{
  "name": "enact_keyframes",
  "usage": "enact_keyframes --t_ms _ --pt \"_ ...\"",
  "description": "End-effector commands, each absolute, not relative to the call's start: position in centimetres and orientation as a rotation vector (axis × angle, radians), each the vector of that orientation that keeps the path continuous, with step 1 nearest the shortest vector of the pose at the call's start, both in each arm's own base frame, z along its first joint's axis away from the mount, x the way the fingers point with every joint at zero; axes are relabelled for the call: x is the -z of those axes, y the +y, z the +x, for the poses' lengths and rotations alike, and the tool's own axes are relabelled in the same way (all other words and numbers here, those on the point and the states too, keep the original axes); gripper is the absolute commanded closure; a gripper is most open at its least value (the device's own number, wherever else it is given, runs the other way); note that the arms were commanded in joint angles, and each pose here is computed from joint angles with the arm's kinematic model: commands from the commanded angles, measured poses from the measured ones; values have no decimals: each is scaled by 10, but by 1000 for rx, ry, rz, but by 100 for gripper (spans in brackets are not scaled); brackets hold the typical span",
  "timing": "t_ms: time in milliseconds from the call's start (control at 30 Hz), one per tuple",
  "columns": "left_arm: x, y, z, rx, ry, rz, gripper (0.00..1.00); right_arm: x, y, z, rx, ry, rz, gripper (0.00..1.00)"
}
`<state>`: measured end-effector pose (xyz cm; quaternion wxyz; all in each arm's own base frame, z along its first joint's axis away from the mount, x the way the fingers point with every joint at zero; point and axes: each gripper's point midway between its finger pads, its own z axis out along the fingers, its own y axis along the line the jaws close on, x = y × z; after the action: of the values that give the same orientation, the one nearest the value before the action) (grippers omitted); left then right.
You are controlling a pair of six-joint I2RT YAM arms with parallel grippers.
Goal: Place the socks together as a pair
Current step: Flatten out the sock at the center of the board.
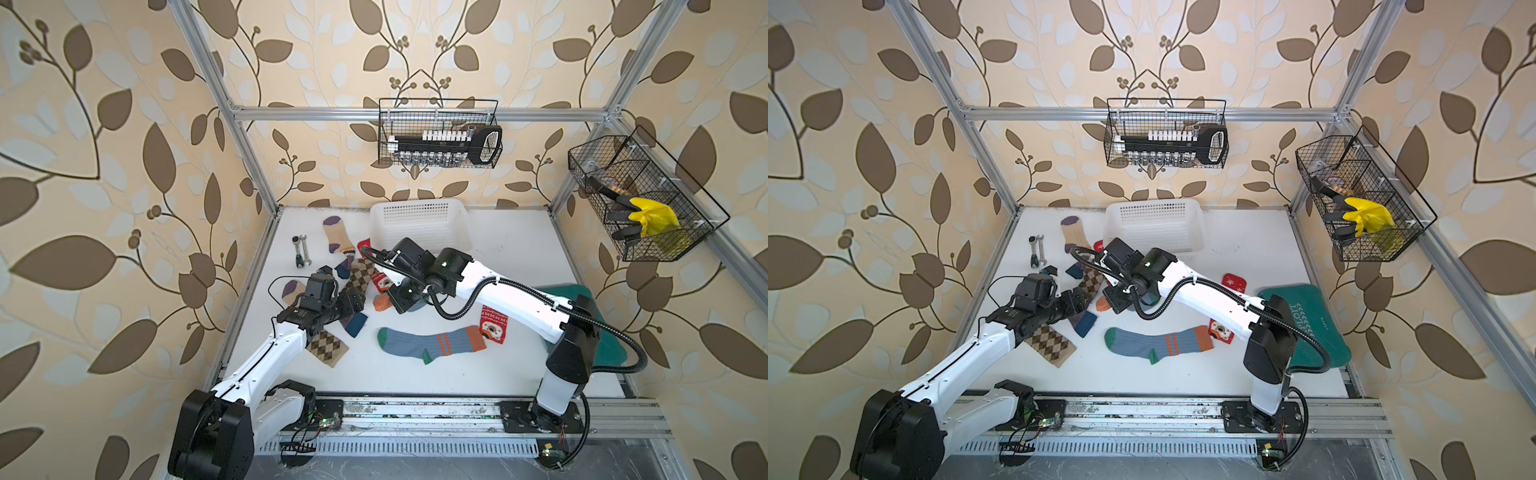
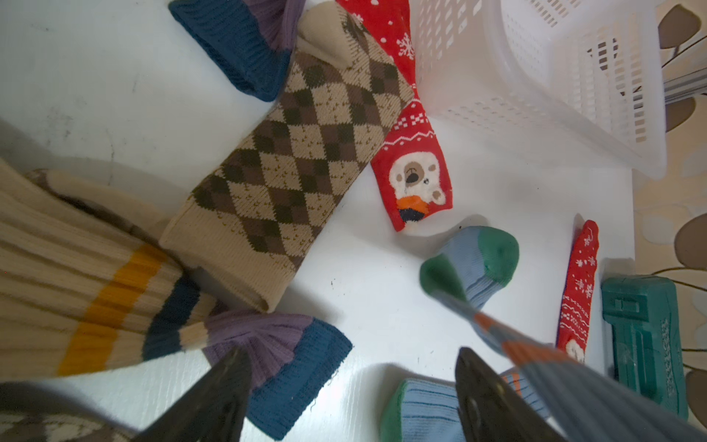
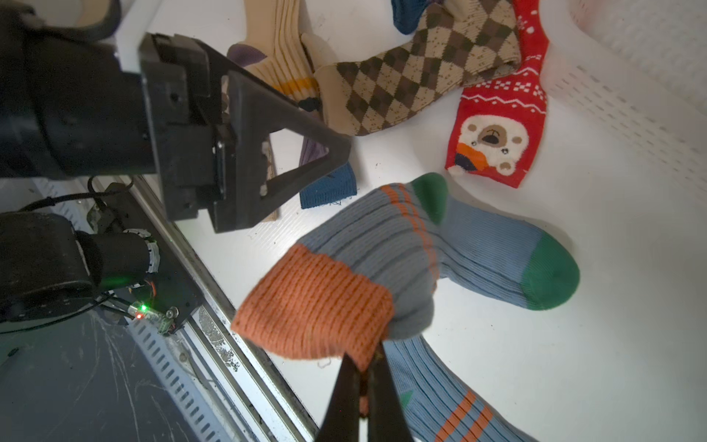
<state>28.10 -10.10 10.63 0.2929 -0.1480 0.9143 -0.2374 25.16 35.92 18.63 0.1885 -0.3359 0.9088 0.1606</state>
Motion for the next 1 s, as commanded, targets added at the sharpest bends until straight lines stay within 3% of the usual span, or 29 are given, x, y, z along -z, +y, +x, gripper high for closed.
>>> enact_keyframes --t_ms 0,33,133,267,433,633,800,967 --pt "-122 -106 281 676 2409 -370 10 -172 312 243 -280 2569 -945 100" --pt "-126 -108 281 689 2407 -367 2 -167 294 245 -217 2566 -901 100" --pt "-137 -113 281 738 2397 -362 1 -152 240 255 -102 2588 -713 100" --pt "-152 -117 284 767 2376 -350 1 -142 178 278 -134 2591 -403 98" --pt "-160 -122 288 786 2372 -321 1 -136 144 311 -222 2579 -215 93" --pt "-142 -146 296 841 2466 -267 1 -128 136 340 -139 2611 -217 72" --pt "-144 -181 296 663 2516 -95 1 -129 107 344 -197 2597 -63 50" --pt "-131 -214 310 685 2554 -36 4 -132 91 343 -324 2556 65 44"
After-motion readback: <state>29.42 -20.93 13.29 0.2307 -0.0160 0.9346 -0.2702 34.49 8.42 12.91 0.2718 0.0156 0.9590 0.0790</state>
